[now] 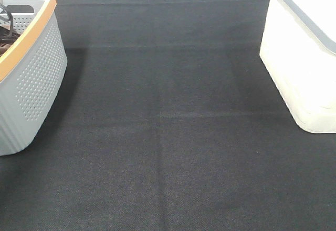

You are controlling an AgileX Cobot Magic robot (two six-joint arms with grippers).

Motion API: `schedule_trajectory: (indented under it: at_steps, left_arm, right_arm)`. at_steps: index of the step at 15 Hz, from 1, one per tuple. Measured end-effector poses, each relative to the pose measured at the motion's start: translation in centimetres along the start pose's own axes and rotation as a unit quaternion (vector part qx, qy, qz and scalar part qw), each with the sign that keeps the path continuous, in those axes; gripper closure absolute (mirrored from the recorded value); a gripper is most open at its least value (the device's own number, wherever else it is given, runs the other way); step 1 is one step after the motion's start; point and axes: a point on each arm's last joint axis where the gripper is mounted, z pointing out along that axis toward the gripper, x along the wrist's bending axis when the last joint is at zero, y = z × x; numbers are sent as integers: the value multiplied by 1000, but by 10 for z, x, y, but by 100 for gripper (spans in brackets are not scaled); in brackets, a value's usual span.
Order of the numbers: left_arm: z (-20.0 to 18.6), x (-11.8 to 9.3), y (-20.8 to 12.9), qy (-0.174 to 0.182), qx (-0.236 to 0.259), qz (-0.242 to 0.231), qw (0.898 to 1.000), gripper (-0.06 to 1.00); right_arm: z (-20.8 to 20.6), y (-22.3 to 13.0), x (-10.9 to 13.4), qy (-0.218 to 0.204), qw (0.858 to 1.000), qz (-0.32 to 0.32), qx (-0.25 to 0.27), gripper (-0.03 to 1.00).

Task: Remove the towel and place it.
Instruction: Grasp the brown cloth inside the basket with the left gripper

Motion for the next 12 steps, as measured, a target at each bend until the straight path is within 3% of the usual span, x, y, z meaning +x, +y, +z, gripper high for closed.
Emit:
schedule_trajectory:
  at_steps: [2,7,12]
  left_arm:
    - [0,0,0,0,2,0,1000,67]
    - [0,0,-3,2,18,5,1000,94]
    - [-11,3,-5,4,18,7,1000,94]
  right_arm:
    - [0,0,0,0,1000,0,0,12]
    - [0,0,0,0,1000,0,0,12]
    - [0,0,0,0,1000,0,0,12]
